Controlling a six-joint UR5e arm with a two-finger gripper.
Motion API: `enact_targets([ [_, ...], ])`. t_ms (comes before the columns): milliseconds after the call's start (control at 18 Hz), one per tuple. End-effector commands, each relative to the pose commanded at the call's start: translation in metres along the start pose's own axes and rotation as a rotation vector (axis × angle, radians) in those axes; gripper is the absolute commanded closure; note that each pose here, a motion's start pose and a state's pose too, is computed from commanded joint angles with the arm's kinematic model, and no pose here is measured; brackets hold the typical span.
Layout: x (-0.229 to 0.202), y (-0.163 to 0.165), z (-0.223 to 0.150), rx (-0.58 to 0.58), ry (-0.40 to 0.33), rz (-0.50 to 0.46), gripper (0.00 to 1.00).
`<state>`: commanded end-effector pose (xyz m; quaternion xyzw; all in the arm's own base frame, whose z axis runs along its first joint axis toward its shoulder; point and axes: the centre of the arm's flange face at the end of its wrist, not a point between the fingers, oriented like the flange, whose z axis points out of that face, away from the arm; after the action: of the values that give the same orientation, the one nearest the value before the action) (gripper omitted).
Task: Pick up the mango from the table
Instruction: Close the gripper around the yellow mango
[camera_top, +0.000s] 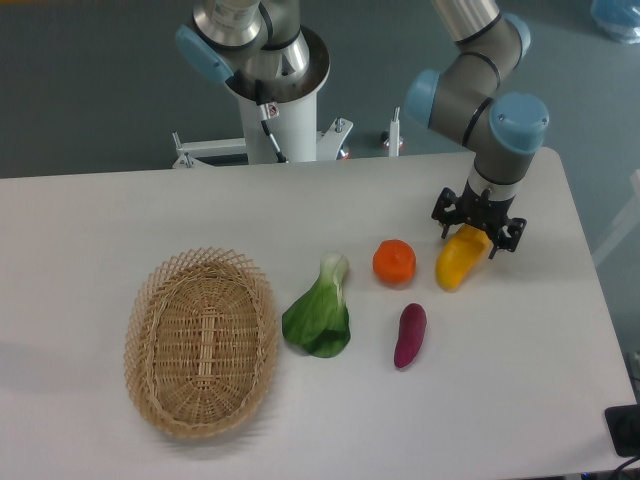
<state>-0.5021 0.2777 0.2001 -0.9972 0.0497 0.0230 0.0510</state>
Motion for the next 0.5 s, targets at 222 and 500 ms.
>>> enact_targets([
  [222, -0.002, 0.000, -0.004, -0.003, -0.010, 0.002, 0.53],
  [500, -0.018, -0.001, -0.044, 0.028, -0.087, -0.012, 0.53],
])
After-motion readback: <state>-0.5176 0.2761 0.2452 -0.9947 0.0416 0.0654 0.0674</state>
